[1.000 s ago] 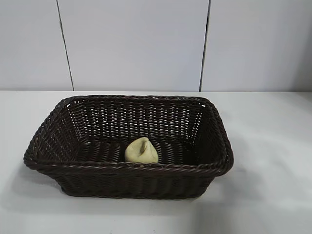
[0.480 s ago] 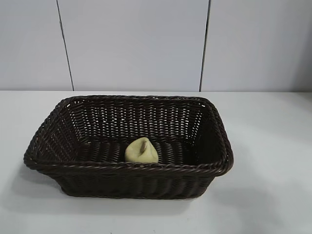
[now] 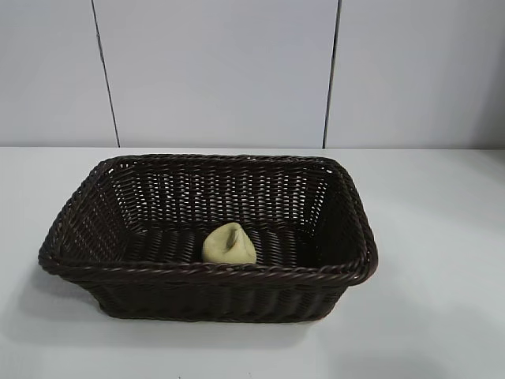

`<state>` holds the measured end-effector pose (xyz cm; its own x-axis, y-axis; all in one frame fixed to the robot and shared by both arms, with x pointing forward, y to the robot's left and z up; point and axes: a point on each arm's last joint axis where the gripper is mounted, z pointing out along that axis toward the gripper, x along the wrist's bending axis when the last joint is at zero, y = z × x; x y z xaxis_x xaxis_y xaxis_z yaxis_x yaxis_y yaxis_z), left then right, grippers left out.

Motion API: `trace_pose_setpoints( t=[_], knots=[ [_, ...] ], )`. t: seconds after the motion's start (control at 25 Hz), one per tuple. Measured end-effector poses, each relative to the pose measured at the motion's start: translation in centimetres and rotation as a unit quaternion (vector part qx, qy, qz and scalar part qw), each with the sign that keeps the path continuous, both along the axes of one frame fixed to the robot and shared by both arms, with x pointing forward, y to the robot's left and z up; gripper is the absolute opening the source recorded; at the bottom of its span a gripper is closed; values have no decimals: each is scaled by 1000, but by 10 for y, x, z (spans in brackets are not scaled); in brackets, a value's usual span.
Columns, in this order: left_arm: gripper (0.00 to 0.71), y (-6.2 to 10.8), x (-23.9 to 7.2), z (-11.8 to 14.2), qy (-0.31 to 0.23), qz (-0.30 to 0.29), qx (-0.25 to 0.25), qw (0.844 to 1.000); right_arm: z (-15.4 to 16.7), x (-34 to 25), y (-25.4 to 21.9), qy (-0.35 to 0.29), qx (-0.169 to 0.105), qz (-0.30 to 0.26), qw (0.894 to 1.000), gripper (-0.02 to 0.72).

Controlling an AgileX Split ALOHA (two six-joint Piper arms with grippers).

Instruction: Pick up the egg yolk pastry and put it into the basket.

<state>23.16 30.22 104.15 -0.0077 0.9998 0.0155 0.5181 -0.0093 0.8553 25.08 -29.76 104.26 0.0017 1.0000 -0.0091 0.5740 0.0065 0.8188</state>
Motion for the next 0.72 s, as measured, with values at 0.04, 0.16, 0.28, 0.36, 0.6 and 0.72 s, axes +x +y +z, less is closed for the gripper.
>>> trace_pose_setpoints(
  t=[0.04, 0.16, 0.28, 0.36, 0.6, 0.72],
  knots=[
    [574, 0, 0, 0, 0, 0, 0, 1000, 0, -3, 0, -10, 0, 0, 1000, 537],
    [574, 0, 0, 0, 0, 0, 0, 1000, 0, -11, 0, -36, -1, 0, 999, 537],
    [574, 0, 0, 0, 0, 0, 0, 1000, 0, -16, 0, -53, -1, 0, 999, 537],
    [574, 0, 0, 0, 0, 0, 0, 1000, 0, -17, 0, -54, -1, 0, 999, 537],
    [574, 0, 0, 0, 0, 0, 0, 1000, 0, -17, 0, -54, -1, 0, 999, 537],
    [574, 0, 0, 0, 0, 0, 0, 1000, 0, -17, 0, -54, -1, 0, 999, 537]
  ],
)
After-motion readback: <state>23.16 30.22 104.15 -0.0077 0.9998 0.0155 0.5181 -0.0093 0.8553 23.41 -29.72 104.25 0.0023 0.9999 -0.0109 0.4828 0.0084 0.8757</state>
